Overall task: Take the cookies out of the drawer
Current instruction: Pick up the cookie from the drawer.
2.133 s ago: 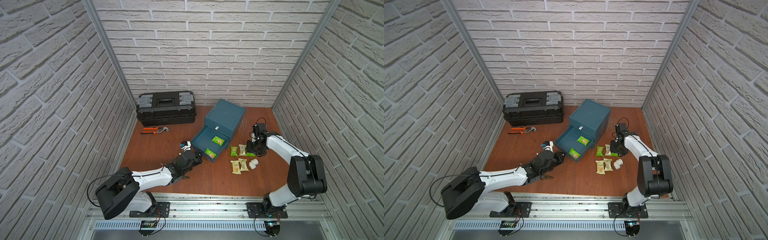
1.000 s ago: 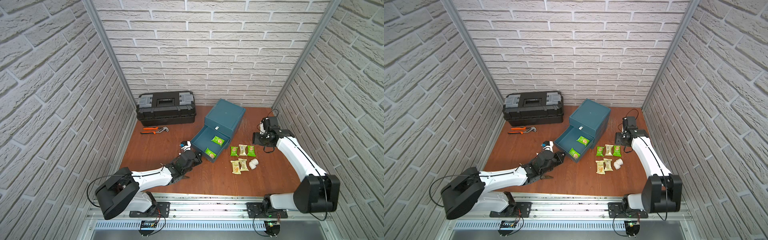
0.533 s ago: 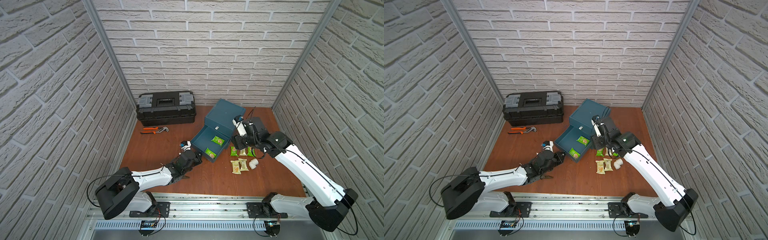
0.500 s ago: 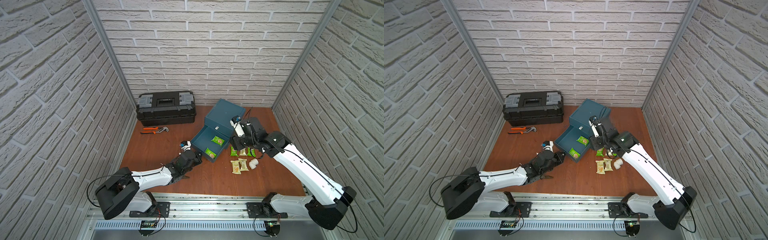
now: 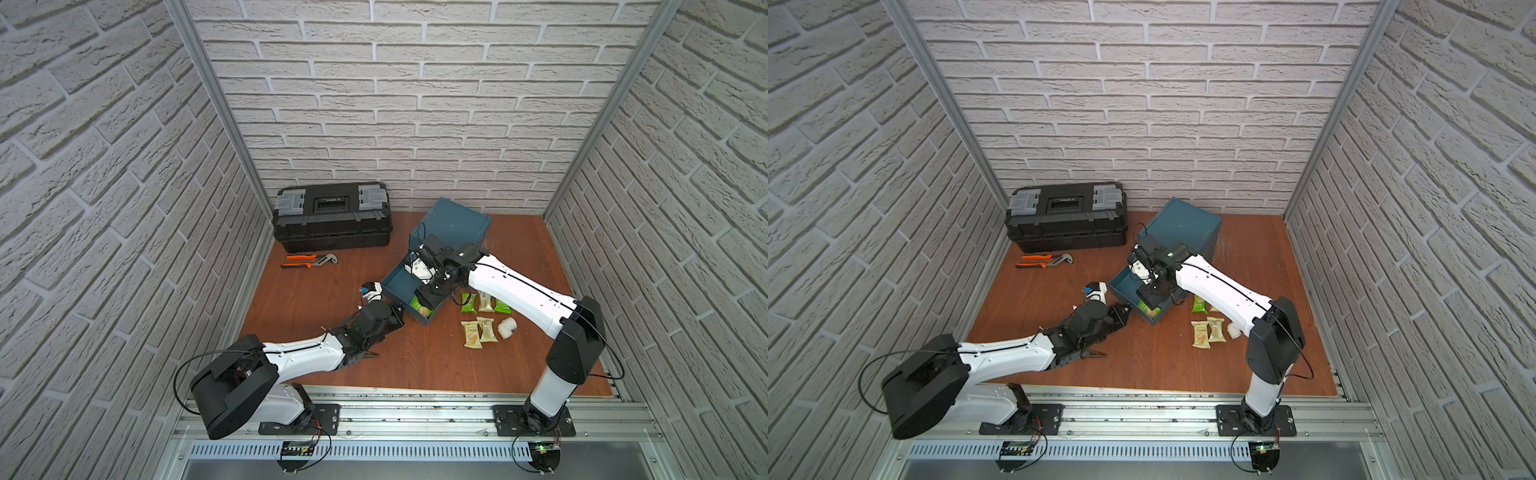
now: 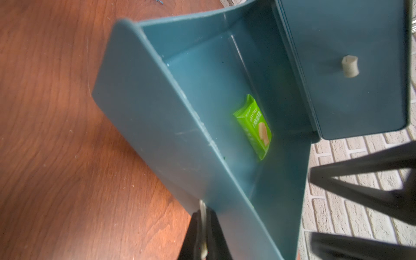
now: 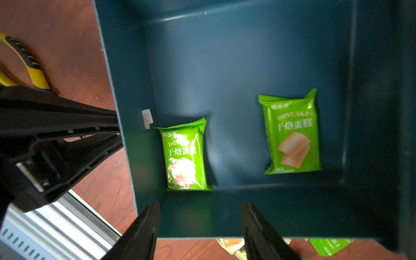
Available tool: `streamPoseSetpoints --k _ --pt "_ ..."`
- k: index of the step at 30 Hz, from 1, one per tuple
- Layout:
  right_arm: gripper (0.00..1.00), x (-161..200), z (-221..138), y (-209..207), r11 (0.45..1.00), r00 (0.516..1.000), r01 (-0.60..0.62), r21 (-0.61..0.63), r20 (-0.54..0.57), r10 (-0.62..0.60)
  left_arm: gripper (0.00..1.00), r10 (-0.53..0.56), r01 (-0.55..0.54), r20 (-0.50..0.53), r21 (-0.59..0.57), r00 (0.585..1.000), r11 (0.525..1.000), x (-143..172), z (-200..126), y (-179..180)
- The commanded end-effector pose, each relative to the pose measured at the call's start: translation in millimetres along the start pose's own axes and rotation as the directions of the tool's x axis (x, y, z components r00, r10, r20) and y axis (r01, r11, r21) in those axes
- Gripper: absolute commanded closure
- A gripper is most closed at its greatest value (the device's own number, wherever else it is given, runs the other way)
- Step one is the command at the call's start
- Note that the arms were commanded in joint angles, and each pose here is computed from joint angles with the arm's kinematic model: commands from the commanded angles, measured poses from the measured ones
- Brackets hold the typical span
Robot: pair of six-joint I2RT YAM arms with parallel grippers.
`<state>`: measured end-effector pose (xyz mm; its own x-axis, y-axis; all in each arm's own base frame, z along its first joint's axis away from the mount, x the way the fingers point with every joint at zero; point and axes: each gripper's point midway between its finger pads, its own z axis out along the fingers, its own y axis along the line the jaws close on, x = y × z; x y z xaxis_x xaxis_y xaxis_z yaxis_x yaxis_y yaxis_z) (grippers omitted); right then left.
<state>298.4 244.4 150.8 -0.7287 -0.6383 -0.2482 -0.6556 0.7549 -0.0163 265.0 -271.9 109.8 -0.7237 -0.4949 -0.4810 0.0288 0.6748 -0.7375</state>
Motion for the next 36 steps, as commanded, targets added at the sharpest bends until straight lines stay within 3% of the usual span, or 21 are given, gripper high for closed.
streamPoseSetpoints --k 1,17,26,30,36 --pt "0.38 1 4 9 0.998 0.998 0.038 -0.045 -0.044 -0.040 1.00 -0.007 0.006 0.034 0.047 0.999 0.999 -13 -1 -17" --pt "0.41 4 54 13 0.995 0.987 0.052 -0.079 -0.151 -0.064 1.00 -0.007 0.005 0.033 0.052 0.999 0.999 -13 0 -19" --pt "0.55 -6 45 -35 0.983 0.993 0.035 0.182 -0.118 -0.013 1.00 -0.007 0.005 0.034 0.053 0.999 0.999 -13 0 -19" --pt "0.57 -18 27 -41 0.977 0.998 0.019 0.211 -0.062 -0.006 1.00 -0.007 0.005 0.034 0.046 0.999 0.999 -13 0 -17" --pt "0.42 -19 22 -22 0.991 0.998 0.032 0.130 -0.051 -0.025 1.00 -0.007 0.005 0.035 0.046 0.999 0.999 -14 0 -18"
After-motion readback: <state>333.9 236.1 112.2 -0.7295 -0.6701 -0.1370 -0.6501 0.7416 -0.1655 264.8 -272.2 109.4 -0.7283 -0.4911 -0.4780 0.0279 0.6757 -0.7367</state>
